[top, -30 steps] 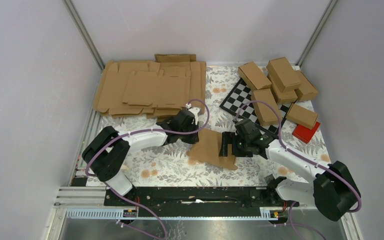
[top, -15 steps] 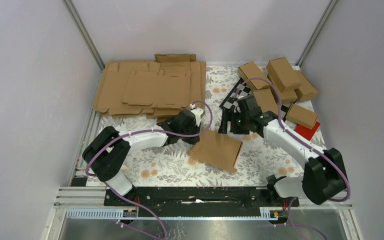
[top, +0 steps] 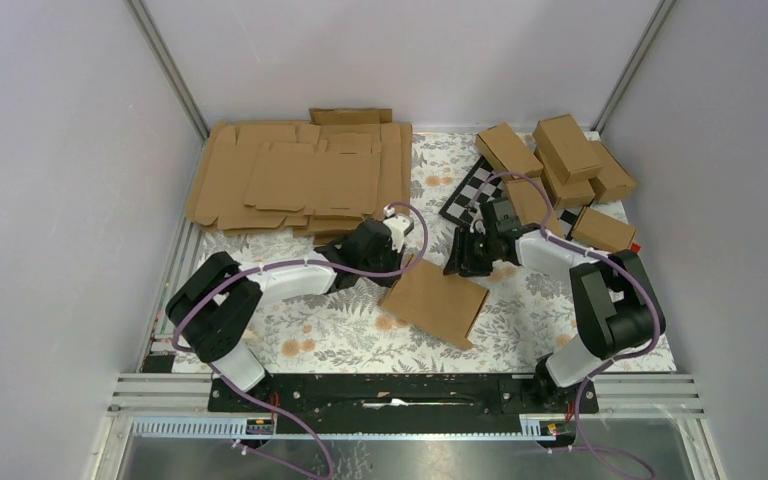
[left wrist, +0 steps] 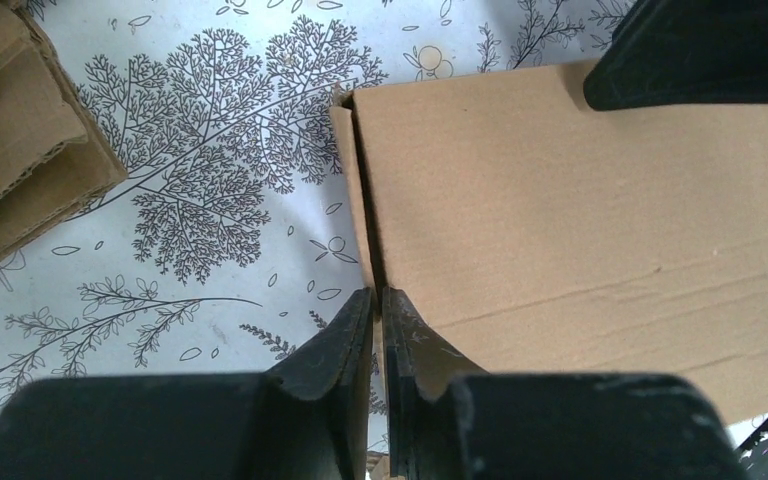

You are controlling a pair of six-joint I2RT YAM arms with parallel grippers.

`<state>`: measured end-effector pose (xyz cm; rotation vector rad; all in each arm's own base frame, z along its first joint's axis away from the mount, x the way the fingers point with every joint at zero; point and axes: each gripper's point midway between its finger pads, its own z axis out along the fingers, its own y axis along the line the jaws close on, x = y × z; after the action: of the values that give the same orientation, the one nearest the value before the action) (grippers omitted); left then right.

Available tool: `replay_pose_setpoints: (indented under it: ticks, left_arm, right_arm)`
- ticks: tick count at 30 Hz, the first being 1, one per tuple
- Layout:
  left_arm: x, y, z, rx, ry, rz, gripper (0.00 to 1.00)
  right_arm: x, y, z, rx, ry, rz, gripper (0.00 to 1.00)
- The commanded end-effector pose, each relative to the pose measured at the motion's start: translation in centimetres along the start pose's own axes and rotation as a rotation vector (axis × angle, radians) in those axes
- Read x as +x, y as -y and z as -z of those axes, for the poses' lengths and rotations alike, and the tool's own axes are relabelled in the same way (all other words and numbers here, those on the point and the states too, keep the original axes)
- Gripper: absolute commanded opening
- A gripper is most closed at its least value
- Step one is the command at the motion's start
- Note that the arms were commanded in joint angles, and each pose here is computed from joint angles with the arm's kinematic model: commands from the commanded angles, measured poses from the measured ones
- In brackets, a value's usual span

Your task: Fold the paper box

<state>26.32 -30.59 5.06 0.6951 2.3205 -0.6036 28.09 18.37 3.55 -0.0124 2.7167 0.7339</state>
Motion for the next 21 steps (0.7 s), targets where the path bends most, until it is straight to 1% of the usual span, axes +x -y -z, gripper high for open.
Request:
replay_pose_setpoints:
  ticks: [1,3,6,10,11,14,15,17,18,21]
  left_arm:
    - [-3.0,0.5,0.3,-0.003,0.083,-0.012,0.12]
    - [-3.5,0.7,0.7,-0.003,0.097,0.001,0.13]
    - [-4.3,0.8,1.6,-0.013,0.125,0.037,0.16]
    - [-4.5,0.0,3.5,-0.073,0.142,0.11,0.23]
    - [-4.4,-0.1,4.0,-0.085,0.148,0.131,0.24]
    - [-3.9,-0.1,6.4,-0.094,0.166,0.212,0.23]
    - [-3.7,0.4,7.3,-0.07,0.177,0.235,0.23]
    - [-3.2,1.3,9.2,-0.014,0.211,0.279,0.22]
    - [-2.6,1.5,9.9,-0.003,0.212,0.3,0.22]
    - [0.1,0.9,11.1,-0.029,0.162,0.353,0.19]
  right_arm:
    - [0.8,0.0,-0.2,-0.028,0.008,0.016,0.49]
    - [1.4,0.2,-0.3,-0.03,0.003,0.004,0.45]
    - [2.1,0.3,-0.4,-0.038,-0.009,-0.017,0.34]
    - [2.9,0.3,-0.1,-0.047,0.005,-0.036,0.29]
    - [3.1,0.5,-0.1,-0.04,0.006,-0.041,0.27]
    - [3.5,0.8,-0.1,-0.035,0.009,-0.046,0.21]
    - [3.7,0.9,-0.2,-0.036,0.0,-0.048,0.18]
    - [4.1,0.8,-0.4,-0.046,-0.018,-0.048,0.16]
    - [4.4,0.9,-0.4,-0.047,-0.024,-0.047,0.14]
    - [4.8,1.6,-0.6,-0.021,-0.027,-0.047,0.1]
